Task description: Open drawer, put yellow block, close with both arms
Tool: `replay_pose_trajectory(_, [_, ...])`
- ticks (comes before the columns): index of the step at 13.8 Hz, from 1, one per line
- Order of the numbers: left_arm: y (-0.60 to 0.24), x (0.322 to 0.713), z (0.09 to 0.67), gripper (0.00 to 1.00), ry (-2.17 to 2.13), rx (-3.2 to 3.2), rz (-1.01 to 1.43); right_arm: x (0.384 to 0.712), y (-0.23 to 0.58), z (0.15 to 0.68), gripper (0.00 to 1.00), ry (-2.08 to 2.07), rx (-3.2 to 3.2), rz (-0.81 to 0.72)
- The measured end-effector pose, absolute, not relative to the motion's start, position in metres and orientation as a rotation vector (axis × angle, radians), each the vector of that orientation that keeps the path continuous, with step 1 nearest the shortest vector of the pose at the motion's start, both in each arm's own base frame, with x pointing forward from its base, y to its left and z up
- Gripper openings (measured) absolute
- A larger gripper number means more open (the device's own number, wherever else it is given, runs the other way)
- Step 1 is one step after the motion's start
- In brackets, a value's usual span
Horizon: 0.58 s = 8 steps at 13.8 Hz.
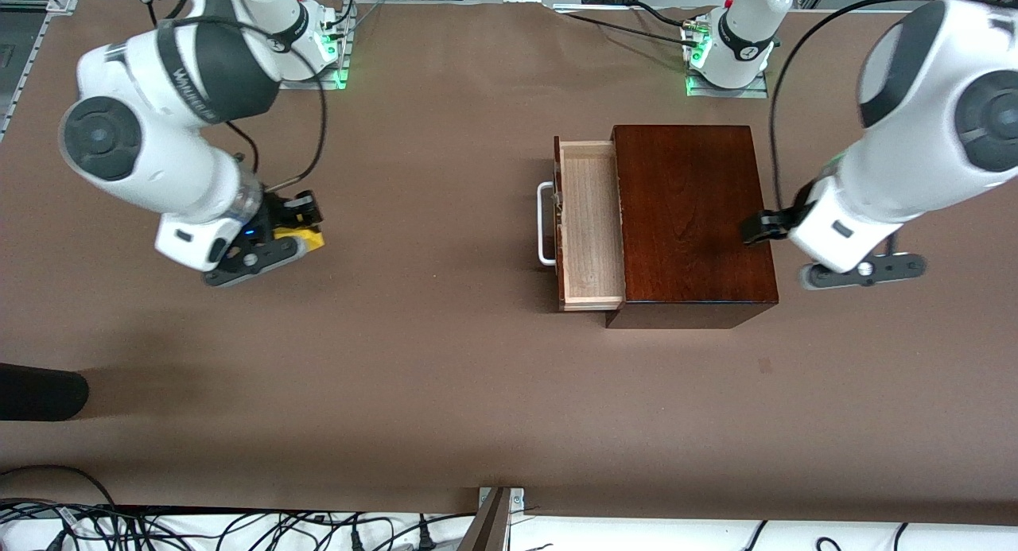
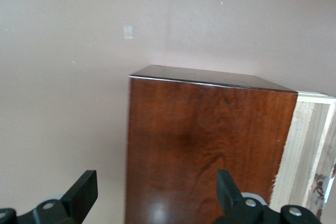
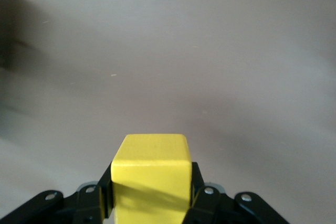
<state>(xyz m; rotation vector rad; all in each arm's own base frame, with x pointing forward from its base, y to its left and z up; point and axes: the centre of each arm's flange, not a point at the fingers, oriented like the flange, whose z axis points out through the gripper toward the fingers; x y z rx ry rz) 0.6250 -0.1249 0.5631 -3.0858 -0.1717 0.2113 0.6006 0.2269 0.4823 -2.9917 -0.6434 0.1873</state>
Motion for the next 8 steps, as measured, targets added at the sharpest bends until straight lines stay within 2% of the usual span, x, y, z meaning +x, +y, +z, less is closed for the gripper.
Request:
replay_pose_trajectory(4, [-0.084, 0.587, 0.592, 1.00, -0.199, -3.105, 0.146, 0.568, 0.314, 0.475, 0.56, -0.861, -2.896, 0.178])
replay_pose_trajectory(8, [-0.092, 0.516, 0.581, 1.00, -0.188, -3.065, 0.025, 0.517, 0.427, 0.462, 0.56, -1.104, -2.772, 0.033])
